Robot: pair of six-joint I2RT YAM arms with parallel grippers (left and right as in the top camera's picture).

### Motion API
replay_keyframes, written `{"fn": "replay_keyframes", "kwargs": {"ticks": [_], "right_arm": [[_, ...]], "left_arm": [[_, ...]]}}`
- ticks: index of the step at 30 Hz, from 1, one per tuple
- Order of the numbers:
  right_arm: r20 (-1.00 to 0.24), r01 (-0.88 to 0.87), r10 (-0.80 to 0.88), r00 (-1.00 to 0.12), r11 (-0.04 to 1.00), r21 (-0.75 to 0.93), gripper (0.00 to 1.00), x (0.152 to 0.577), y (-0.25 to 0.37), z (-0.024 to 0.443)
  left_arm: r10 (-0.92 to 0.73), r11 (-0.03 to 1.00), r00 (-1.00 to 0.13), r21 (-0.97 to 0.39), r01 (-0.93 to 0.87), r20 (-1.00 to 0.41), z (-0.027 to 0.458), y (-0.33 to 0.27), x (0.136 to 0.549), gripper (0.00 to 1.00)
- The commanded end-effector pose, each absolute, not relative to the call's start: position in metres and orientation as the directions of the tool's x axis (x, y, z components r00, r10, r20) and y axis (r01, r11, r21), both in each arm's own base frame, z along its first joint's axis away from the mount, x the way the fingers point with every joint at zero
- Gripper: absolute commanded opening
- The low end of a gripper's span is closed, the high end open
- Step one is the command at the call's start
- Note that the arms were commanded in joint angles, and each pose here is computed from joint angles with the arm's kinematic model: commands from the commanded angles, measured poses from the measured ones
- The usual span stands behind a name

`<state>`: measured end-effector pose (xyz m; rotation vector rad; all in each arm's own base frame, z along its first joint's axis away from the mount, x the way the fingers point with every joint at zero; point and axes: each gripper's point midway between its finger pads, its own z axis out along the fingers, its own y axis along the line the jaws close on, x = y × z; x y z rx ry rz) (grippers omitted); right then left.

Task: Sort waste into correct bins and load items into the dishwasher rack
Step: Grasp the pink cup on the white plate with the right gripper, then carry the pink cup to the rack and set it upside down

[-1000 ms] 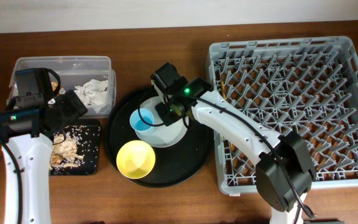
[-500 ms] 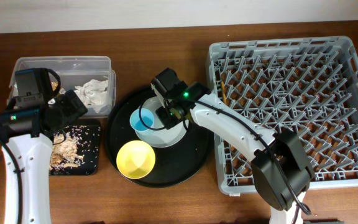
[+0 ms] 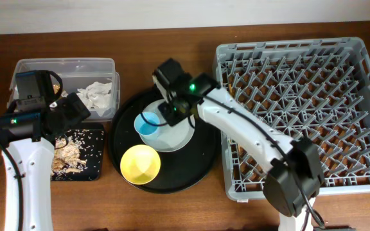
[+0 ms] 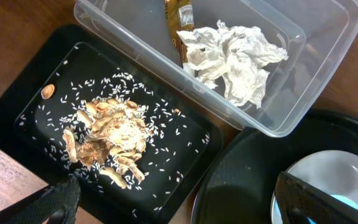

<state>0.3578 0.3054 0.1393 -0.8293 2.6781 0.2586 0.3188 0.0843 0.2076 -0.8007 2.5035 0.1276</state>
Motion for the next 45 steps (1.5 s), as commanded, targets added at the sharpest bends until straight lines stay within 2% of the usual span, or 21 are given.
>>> {"fn": "replay_keyframes", "kwargs": {"ticks": [1, 2, 3, 5, 8, 9, 11, 14, 16, 20, 22, 25, 29, 31, 32, 33, 35, 38, 39, 45], "right_arm": [[-0.516, -0.569, -0.452, -0.727, 0.817, 0.087, 0.04, 0.379, 0.297, 0.237], [-0.541, -0.585, -0.438, -0.718, 0.801, 0.128, 0.04, 0.386, 0.287, 0.257], [-0.568, -0.607, -0.395, -0.722, 0.756, 0.246, 0.04, 0.397, 0.272, 0.273], [-0.586, -0.612, -0.311, -0.748, 0.665, 0.428, 0.04, 0.419, 0.231, 0.28], [-0.681, -0.681, -0.172, -0.711, 0.407, 0.608, 0.04, 0.44, 0.177, 0.301], [-0.692, -0.678, -0.077, -0.718, 0.304, 0.669, 0.04, 0.452, 0.15, 0.302], [-0.66, -0.645, -0.016, -0.751, 0.237, 0.727, 0.04, 0.466, 0.134, 0.284], [-0.539, -0.524, 0.0, -0.842, 0.238, 0.818, 0.04, 0.49, 0.126, 0.212], [-0.502, -0.48, 0.005, -0.865, 0.286, 0.83, 0.04, 0.496, 0.113, 0.187], [-0.49, -0.474, -0.005, -0.871, 0.266, 0.84, 0.04, 0.495, 0.123, 0.182], [-0.478, -0.466, -0.045, -0.877, 0.322, 0.824, 0.04, 0.494, 0.128, 0.17], [-0.451, -0.441, -0.049, -0.891, 0.331, 0.834, 0.04, 0.49, 0.128, 0.161], [-0.417, -0.41, -0.044, -0.908, 0.299, 0.861, 0.04, 0.481, 0.133, 0.135], [-0.434, -0.433, -0.046, -0.9, 0.229, 0.872, 0.04, 0.474, 0.145, 0.146], [-0.425, -0.424, -0.053, -0.904, 0.239, 0.873, 0.04, 0.473, 0.145, 0.143], [-0.396, -0.402, -0.087, -0.914, 0.32, 0.858, 0.04, 0.471, 0.141, 0.128], [-0.359, -0.374, -0.116, -0.926, 0.411, 0.832, 0.04, 0.468, 0.128, 0.112], [-0.338, -0.351, -0.114, -0.934, 0.458, 0.816, 0.06, 0.466, 0.109, 0.104], [-0.318, -0.354, -0.16, -0.934, 0.514, 0.781, 0.12, 0.458, 0.096, 0.092], [-0.309, -0.344, -0.157, -0.938, 0.53, 0.775, 0.15, 0.455, 0.084, 0.091]], "left_arm": [[-0.519, 0.82, -0.688, -0.069, -0.568, -0.508, 0.215, 0.087, 0.319, 0.99], [-0.519, 0.82, -0.688, -0.069, -0.568, -0.508, 0.215, 0.086, 0.319, 0.99], [-0.519, 0.82, -0.688, -0.069, -0.568, -0.508, 0.215, 0.086, 0.319, 0.99], [-0.519, 0.82, -0.688, -0.069, -0.568, -0.508, 0.215, 0.086, 0.319, 0.99], [-0.519, 0.82, -0.688, -0.069, -0.568, -0.508, 0.215, 0.087, 0.319, 0.99], [-0.519, 0.82, -0.688, -0.069, -0.568, -0.508, 0.215, 0.087, 0.319, 0.99], [-0.519, 0.82, -0.688, -0.069, -0.568, -0.508, 0.215, 0.087, 0.319, 0.99], [-0.519, 0.82, -0.688, -0.069, -0.568, -0.508, 0.215, 0.087, 0.319, 0.99], [-0.519, 0.82, -0.688, -0.069, -0.568, -0.508, 0.215, 0.087, 0.319, 0.99], [-0.519, 0.82, -0.688, -0.069, -0.568, -0.508, 0.215, 0.086, 0.319, 0.99], [-0.519, 0.82, -0.688, -0.069, -0.568, -0.508, 0.215, 0.086, 0.319, 0.99], [-0.519, 0.82, -0.688, -0.069, -0.568, -0.508, 0.215, 0.086, 0.319, 0.99], [-0.519, 0.82, -0.688, -0.069, -0.568, -0.508, 0.215, 0.087, 0.319, 0.99], [-0.519, 0.82, -0.688, -0.069, -0.568, -0.508, 0.215, 0.086, 0.319, 0.99], [-0.519, 0.82, -0.688, -0.069, -0.568, -0.508, 0.215, 0.086, 0.319, 0.99], [-0.519, 0.82, -0.688, -0.069, -0.568, -0.508, 0.215, 0.086, 0.319, 0.99], [-0.519, 0.82, -0.688, -0.069, -0.568, -0.508, 0.215, 0.086, 0.319, 0.99], [-0.519, 0.82, -0.688, -0.069, -0.568, -0.508, 0.215, 0.086, 0.319, 0.99], [-0.519, 0.82, -0.688, -0.069, -0.568, -0.508, 0.215, 0.086, 0.319, 0.99], [-0.519, 0.82, -0.688, -0.069, -0.568, -0.508, 0.215, 0.086, 0.319, 0.99]]}}
